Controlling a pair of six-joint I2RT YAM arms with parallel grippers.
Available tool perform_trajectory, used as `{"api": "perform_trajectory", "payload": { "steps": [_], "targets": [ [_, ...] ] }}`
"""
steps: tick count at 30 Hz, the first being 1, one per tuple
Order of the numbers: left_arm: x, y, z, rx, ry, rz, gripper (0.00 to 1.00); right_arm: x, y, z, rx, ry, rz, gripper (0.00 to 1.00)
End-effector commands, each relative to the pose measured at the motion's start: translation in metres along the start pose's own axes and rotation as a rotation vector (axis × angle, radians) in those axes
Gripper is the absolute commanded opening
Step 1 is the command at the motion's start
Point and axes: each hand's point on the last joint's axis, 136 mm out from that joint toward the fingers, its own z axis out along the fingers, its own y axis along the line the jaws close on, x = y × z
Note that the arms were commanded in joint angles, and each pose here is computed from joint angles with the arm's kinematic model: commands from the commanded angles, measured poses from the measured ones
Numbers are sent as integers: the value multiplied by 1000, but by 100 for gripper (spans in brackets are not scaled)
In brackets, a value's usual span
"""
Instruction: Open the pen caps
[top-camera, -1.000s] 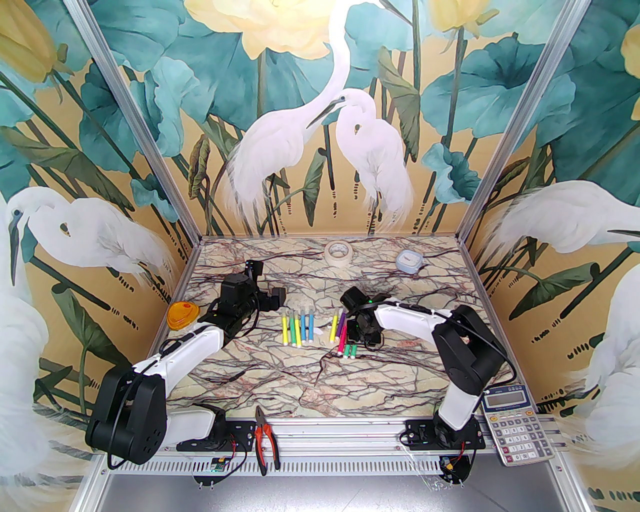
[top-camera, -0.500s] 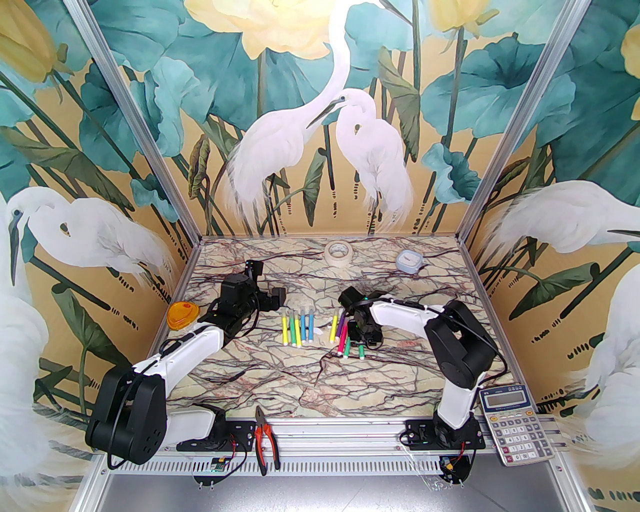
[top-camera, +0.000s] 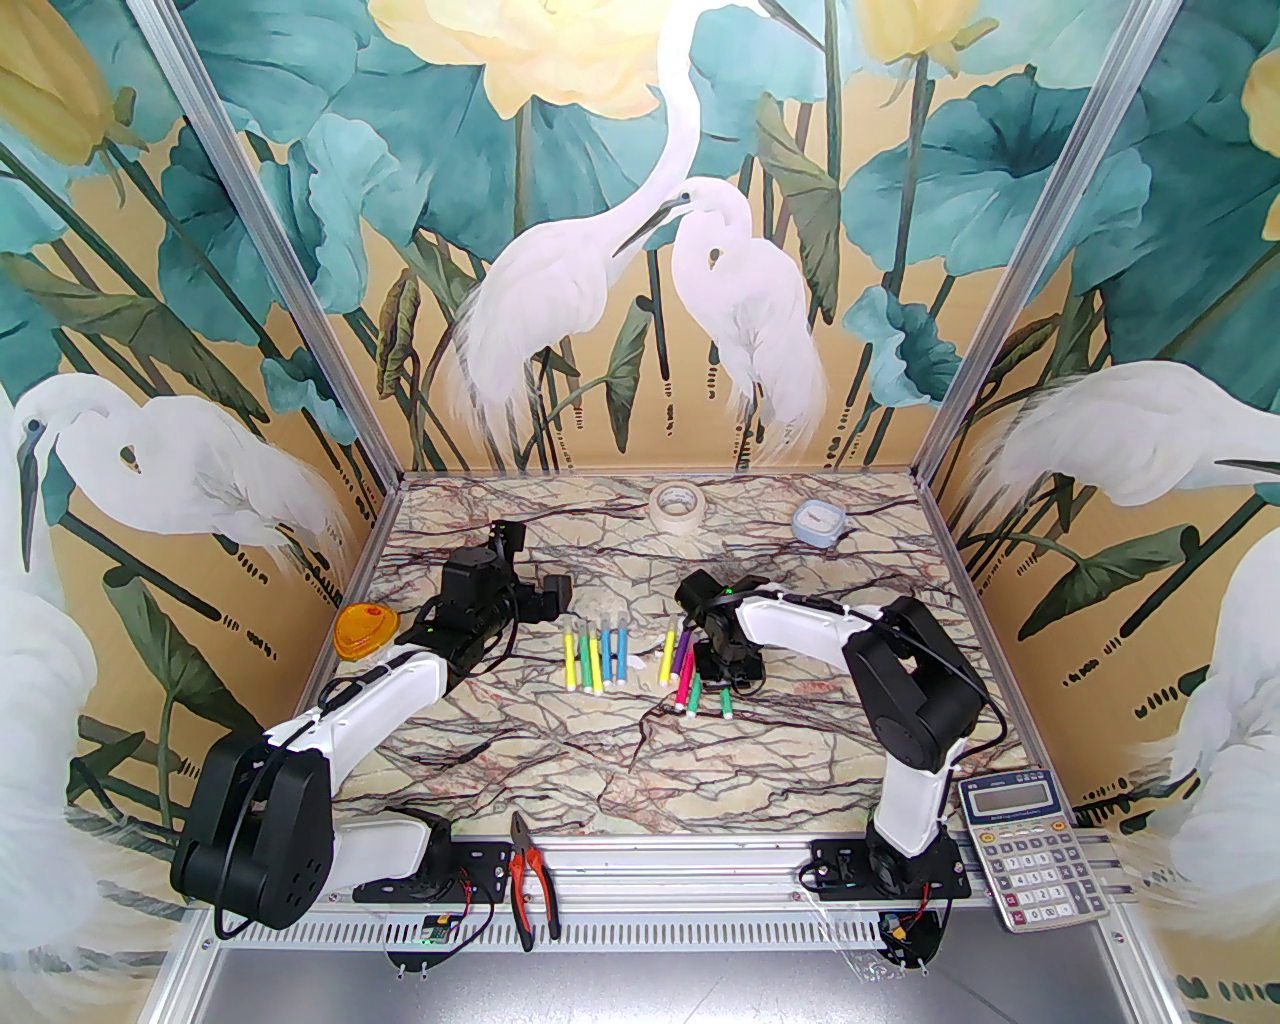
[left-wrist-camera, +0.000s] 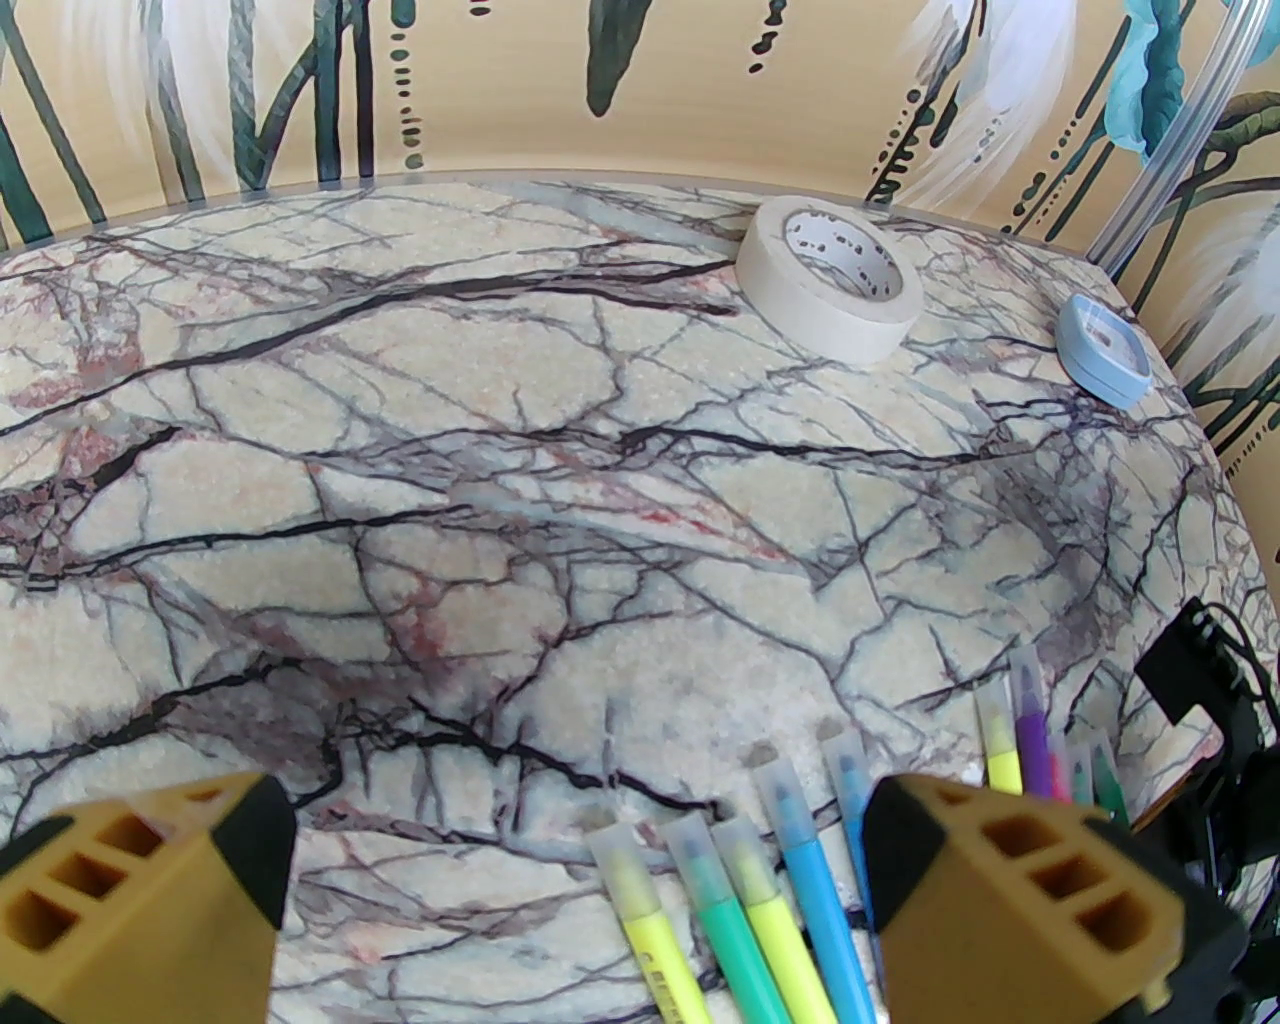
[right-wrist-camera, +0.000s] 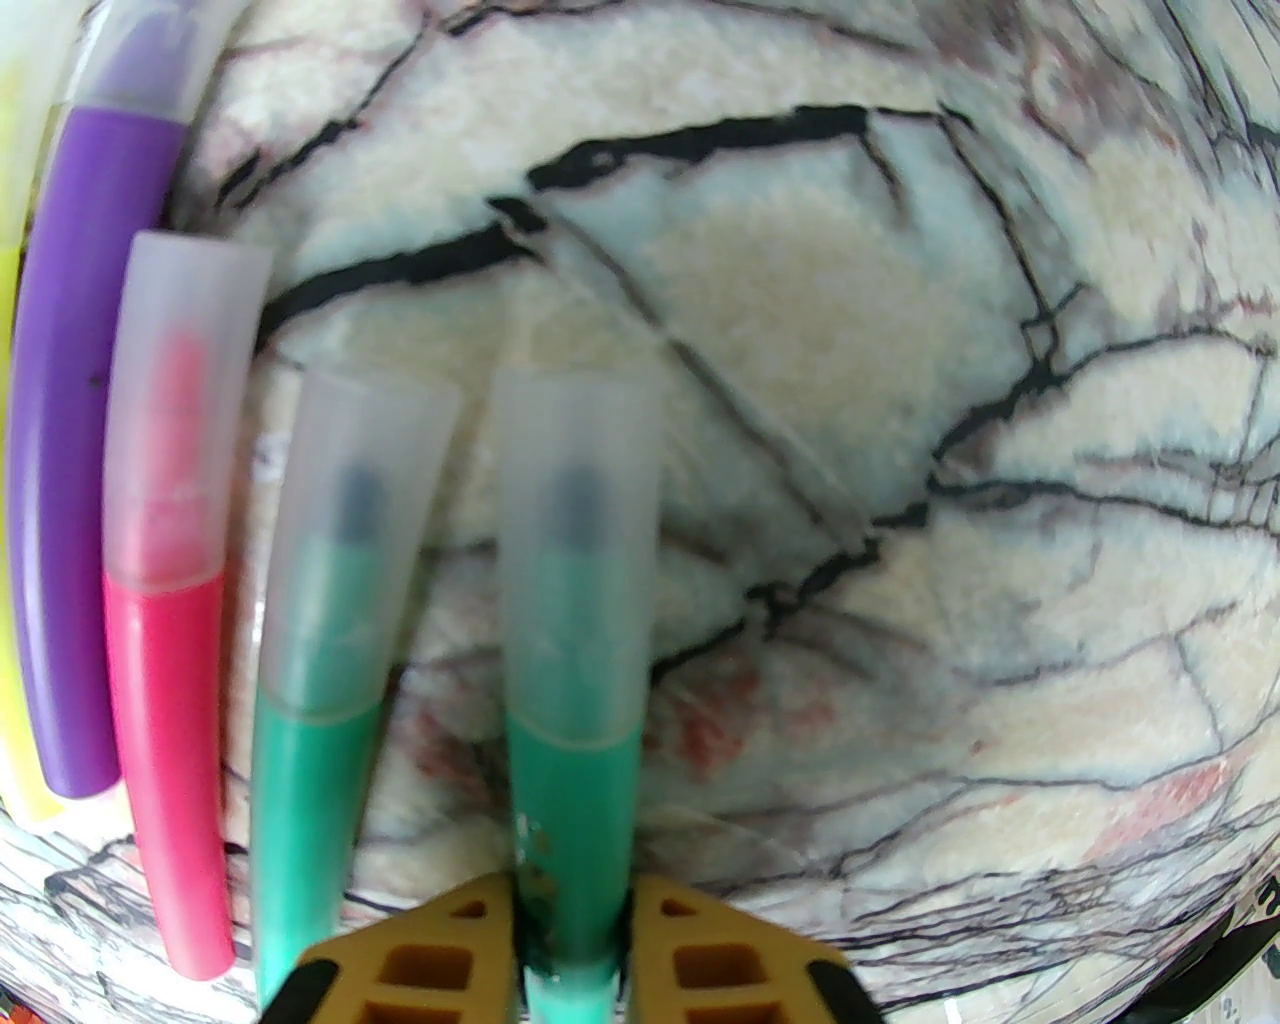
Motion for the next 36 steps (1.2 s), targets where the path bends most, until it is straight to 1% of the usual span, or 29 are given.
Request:
{"api": "perform_trajectory", "payload": {
  "steps": [1, 5, 11, 20, 23, 26, 31, 36],
  "targets": [
    [-20, -4, -7, 3, -40, -26, 99, -7, -3, 12, 22, -14, -31, 15],
    [-21, -15, -7, 64, -30, -41, 99, -9, 1, 6, -11, -38, -59, 15],
    [-24, -28, -3, 135, -10, -105, 99, -20, 16, -20, -120, -139, -142, 16],
    [-20, -65, 9, 306, 86, -135, 97, -29, 24, -48, -261, -250, -187, 16],
    [-19, -82, 13, 379, 119, -147, 96, -33, 34, -64, -333, -308, -232, 16],
    [-19, -97, 15, 471, 148, -192, 93, -37, 44, -83, -396, -383, -277, 16],
    [-27, -122, 9, 642, 147, -257, 91, -46, 54, -110, -468, -508, -325, 16],
    [-30, -145, -2, 806, 169, -279, 89, -51, 65, -127, -529, -559, -359, 16]
  ]
}}
